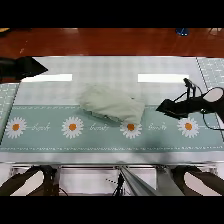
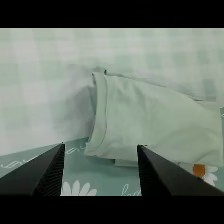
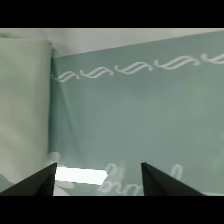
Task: Fold the shirts.
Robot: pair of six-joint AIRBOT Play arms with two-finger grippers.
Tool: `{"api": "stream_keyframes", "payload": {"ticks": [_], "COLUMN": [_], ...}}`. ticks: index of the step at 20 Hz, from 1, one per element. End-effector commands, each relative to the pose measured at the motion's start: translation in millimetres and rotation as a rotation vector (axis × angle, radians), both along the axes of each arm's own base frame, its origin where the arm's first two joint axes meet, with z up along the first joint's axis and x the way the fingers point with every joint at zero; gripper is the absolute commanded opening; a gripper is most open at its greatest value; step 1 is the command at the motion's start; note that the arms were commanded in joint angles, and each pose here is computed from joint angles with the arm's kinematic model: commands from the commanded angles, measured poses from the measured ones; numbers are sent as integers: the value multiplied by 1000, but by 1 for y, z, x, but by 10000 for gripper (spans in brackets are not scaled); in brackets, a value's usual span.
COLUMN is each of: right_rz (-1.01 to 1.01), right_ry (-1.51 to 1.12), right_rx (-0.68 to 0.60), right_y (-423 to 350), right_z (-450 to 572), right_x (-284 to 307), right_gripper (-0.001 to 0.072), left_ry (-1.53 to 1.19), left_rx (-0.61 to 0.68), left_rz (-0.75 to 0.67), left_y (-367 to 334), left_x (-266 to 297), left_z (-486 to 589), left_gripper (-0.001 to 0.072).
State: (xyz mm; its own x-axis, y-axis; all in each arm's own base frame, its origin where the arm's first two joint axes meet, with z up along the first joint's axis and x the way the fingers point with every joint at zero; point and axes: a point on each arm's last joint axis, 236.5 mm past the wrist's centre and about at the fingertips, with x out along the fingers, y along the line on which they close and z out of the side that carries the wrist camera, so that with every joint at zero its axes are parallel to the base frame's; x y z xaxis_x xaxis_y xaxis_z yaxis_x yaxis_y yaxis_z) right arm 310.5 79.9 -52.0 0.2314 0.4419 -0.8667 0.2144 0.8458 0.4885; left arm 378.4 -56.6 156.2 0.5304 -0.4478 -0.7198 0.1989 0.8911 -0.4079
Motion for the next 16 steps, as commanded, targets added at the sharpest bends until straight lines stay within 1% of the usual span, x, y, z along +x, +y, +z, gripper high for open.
{"api": "stream_keyframes", "payload": {"ticks": [1, 3, 5, 7, 8, 9, 10, 11, 14, 16], "right_rz": [-116, -101, -138, -183, -205, -225, -227, -212, -70, -54], "right_ry": [-23, -28, -41, -61, -78, -95, -102, -111, -237, -328], "right_rx": [152, 180, 216, 234, 231, 231, 235, 248, 280, 224], "right_y": [46, 76, 101, 116, 119, 120, 121, 121, 110, 69], "right_z": [-23, -33, -38, -42, -43, -42, -39, -32, 27, 78], "right_x": [8, 12, 20, 29, 33, 38, 41, 44, 59, 67], "right_gripper": [598, 598, 597, 571, 493, 379, 221, 30, 30, 30], "left_ry": [73, 98, 117, 129, 131, 131, 131, 130, 129, 116], "left_rx": [25, 16, 12, 10, 10, 10, 10, 11, 11, 12], "left_rz": [28, 35, 35, 34, 34, 34, 34, 34, 35, 44], "left_y": [8, 7, 7, 7, 7, 7, 7, 7, 7, 8], "left_x": [-8, -11, -14, -16, -16, -16, -16, -16, -16, -12], "left_z": [-20, -28, -35, -40, -41, -41, -40, -40, -40, -39], "left_gripper": [530, 530, 530, 530, 529, 530, 529, 529, 529, 530]}}
